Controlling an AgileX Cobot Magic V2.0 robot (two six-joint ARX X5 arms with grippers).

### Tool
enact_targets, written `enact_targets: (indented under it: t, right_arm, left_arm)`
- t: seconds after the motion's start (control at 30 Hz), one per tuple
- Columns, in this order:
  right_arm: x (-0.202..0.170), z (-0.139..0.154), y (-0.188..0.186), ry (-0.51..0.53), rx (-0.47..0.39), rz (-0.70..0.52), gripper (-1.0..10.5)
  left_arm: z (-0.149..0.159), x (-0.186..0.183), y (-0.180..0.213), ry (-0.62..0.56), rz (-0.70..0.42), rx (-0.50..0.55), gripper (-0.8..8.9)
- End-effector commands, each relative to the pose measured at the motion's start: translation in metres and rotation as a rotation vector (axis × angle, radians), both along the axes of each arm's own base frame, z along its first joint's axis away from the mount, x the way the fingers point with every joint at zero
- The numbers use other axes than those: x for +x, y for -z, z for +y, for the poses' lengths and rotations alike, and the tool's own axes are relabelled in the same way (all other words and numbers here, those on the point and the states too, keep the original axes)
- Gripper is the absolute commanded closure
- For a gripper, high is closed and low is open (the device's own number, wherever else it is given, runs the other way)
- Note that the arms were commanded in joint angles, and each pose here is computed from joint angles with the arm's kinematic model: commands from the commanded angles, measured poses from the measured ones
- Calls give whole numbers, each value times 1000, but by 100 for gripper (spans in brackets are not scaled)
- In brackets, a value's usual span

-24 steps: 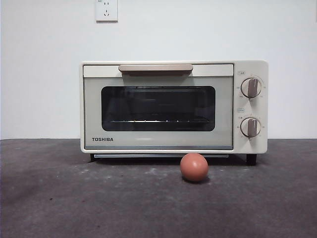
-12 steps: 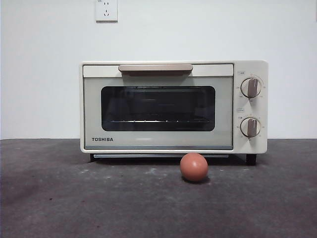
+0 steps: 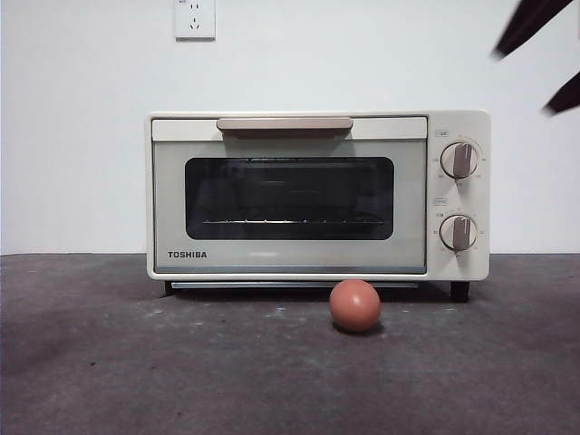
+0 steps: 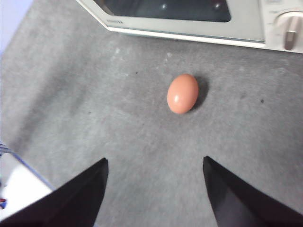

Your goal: Eggoven

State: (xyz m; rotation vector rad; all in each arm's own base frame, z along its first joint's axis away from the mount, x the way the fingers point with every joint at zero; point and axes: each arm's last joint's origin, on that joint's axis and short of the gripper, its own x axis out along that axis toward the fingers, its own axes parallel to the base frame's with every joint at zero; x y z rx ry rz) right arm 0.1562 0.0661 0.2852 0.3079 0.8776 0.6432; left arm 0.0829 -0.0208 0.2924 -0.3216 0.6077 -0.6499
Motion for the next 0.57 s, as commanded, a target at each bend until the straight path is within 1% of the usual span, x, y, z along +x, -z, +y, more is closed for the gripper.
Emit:
enact_targets:
  t: [0.03,0.17,0.3,0.43,0.57]
  right_arm:
    - [19,19,7,1,-8,34,622]
    - [41,46,27,-1,-43,63,622]
    - [60,68,47,9,-60,87,622]
    - [78,87,62,31,-134,99,622]
    - [99,109,72,19,-178,121,622]
  left_arm:
    - [0,0,-5,9,-27,7,808]
    - [0,1,-5,9,-28,7,808]
    - [0,1,-5,10,-29,7,808]
    - [-1,0,-5,17,-30,6,808]
    - [-2,0,-5,30,-33,6,808]
